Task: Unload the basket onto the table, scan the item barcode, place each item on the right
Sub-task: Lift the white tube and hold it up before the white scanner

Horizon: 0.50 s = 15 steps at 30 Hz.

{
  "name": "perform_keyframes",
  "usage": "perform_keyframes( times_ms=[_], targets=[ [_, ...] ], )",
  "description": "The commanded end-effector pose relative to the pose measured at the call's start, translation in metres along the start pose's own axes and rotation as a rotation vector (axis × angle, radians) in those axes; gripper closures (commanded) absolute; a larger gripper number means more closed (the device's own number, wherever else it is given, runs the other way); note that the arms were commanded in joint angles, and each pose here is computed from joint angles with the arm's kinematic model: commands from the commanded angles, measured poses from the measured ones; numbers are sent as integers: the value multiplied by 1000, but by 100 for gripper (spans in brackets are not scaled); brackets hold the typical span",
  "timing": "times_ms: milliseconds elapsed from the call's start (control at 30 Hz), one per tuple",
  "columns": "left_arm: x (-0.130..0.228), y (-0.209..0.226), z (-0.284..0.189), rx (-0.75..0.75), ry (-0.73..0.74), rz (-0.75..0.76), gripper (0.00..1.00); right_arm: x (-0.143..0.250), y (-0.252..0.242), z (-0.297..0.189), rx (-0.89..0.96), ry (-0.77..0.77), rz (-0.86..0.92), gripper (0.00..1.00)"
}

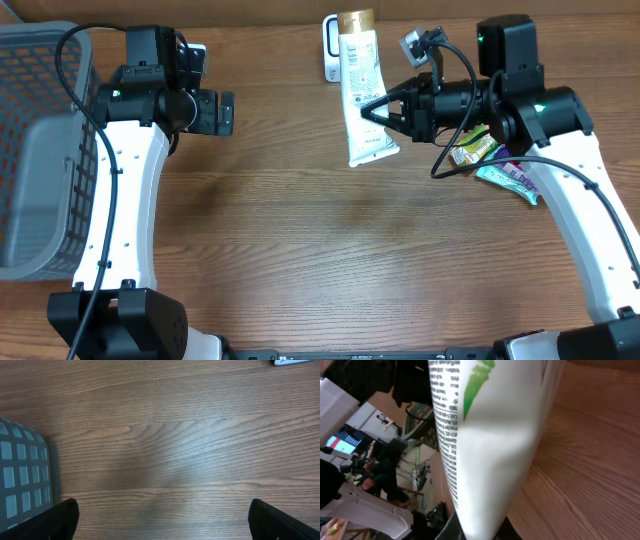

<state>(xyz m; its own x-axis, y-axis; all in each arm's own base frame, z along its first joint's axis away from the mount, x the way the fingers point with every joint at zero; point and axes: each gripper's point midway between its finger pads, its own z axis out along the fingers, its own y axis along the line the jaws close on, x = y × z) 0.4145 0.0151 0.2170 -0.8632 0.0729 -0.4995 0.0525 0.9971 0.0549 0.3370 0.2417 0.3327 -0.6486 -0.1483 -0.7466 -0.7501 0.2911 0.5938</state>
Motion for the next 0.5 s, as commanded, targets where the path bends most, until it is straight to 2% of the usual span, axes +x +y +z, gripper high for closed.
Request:
perform_keyframes(
  times_ms=[0, 67, 200, 367, 467],
  targets=[
    [-5, 2, -11, -4, -29, -21, 0, -16, 27, -10, -52, -37, -20, 96],
    [-4, 2, -11, -4, -29, -21, 1, -17, 21, -10, -18, -42, -5, 96],
    [-4, 2, -11, -4, -29, -21, 0, -22, -9, -6, 171, -70, 62, 97],
    [-4, 2, -11, -4, -29, -21, 0, -31, -57, -7, 547, -110, 42, 97],
    [-4, 2, -11, -4, -29, -21, 1, -45, -76, -10, 693, -137, -16, 97]
  ],
)
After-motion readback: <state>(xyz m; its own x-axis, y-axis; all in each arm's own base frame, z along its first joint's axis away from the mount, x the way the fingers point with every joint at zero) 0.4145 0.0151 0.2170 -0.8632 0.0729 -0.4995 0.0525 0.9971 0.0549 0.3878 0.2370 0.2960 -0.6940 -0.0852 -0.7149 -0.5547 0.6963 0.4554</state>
